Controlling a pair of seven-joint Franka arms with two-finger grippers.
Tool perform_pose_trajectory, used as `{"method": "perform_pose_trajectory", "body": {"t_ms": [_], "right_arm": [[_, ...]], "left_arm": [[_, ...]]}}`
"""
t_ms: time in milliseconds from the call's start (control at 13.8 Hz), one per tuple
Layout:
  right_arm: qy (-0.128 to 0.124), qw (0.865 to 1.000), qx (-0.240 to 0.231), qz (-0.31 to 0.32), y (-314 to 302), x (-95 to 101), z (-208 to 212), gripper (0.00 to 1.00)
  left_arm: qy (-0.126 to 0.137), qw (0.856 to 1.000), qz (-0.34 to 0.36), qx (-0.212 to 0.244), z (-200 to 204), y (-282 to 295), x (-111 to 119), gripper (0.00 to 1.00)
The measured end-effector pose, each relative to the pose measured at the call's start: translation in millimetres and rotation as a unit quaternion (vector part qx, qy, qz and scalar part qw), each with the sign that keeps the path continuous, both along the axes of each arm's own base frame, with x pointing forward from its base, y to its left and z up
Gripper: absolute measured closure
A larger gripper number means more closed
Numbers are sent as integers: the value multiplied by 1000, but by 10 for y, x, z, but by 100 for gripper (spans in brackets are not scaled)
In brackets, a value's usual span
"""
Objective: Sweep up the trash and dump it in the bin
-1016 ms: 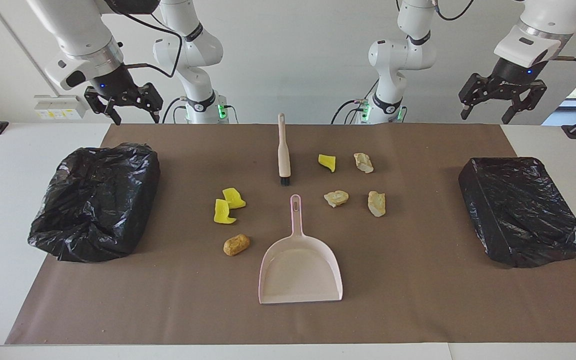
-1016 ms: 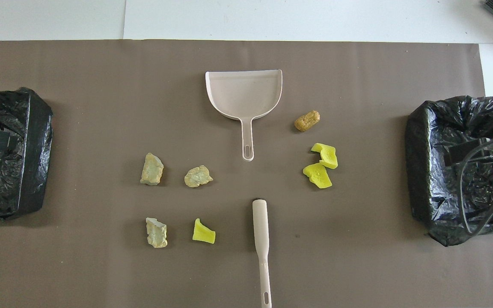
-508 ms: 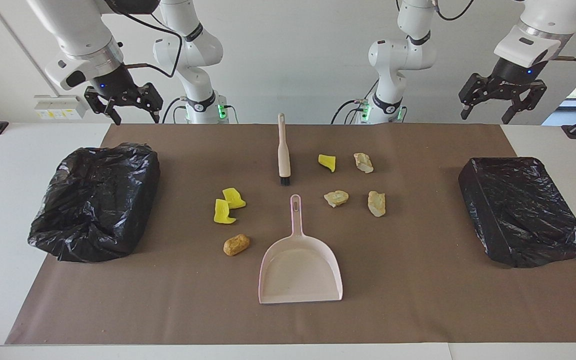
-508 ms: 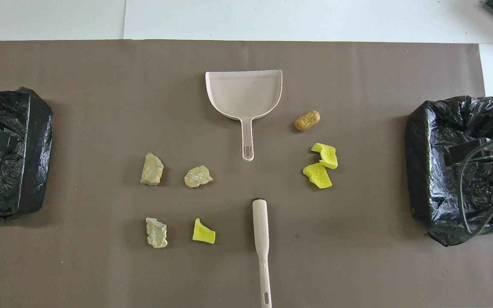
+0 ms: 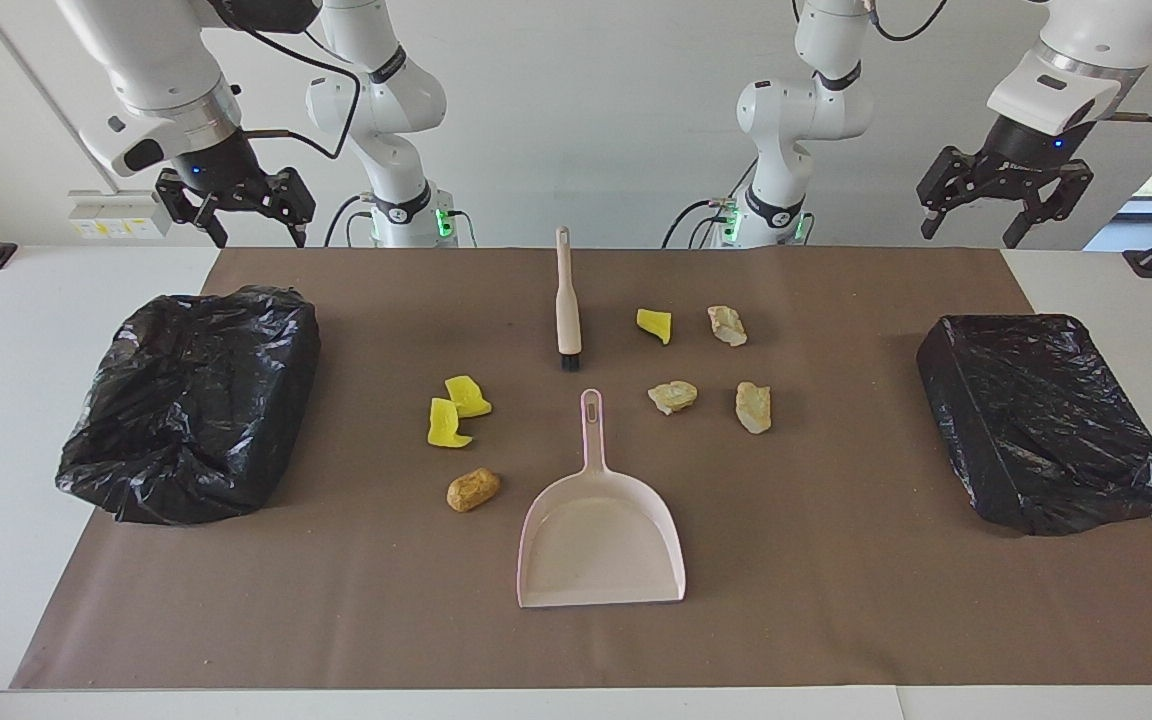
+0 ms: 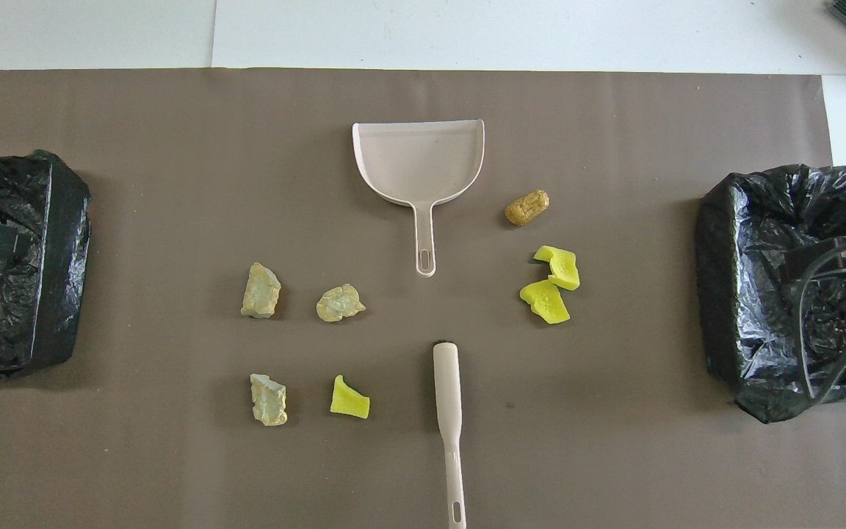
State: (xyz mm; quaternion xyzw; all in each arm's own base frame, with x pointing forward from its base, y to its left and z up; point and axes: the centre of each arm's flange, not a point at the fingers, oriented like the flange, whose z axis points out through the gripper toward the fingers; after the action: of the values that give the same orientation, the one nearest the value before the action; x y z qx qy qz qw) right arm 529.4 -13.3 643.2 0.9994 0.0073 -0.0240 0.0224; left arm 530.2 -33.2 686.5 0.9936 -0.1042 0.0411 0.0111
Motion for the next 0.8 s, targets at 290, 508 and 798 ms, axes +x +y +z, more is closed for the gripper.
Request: {"method": "perform_pose_trajectory", "body": {"t_ms": [290,508,798], "right_arm": [[-5,1000,-1,0,-4,-5,29,0],[-20,1000,0,1,4,-35,175,0],[-42,999,1,3,24,-163,399,0]], "left_arm": [[0,1000,-6,0,-1,-69,-5,0],[1,1000,-23,0,-7,-243,-21,0],[17,1000,-26,-1,-147,-672,-90,0]]}}
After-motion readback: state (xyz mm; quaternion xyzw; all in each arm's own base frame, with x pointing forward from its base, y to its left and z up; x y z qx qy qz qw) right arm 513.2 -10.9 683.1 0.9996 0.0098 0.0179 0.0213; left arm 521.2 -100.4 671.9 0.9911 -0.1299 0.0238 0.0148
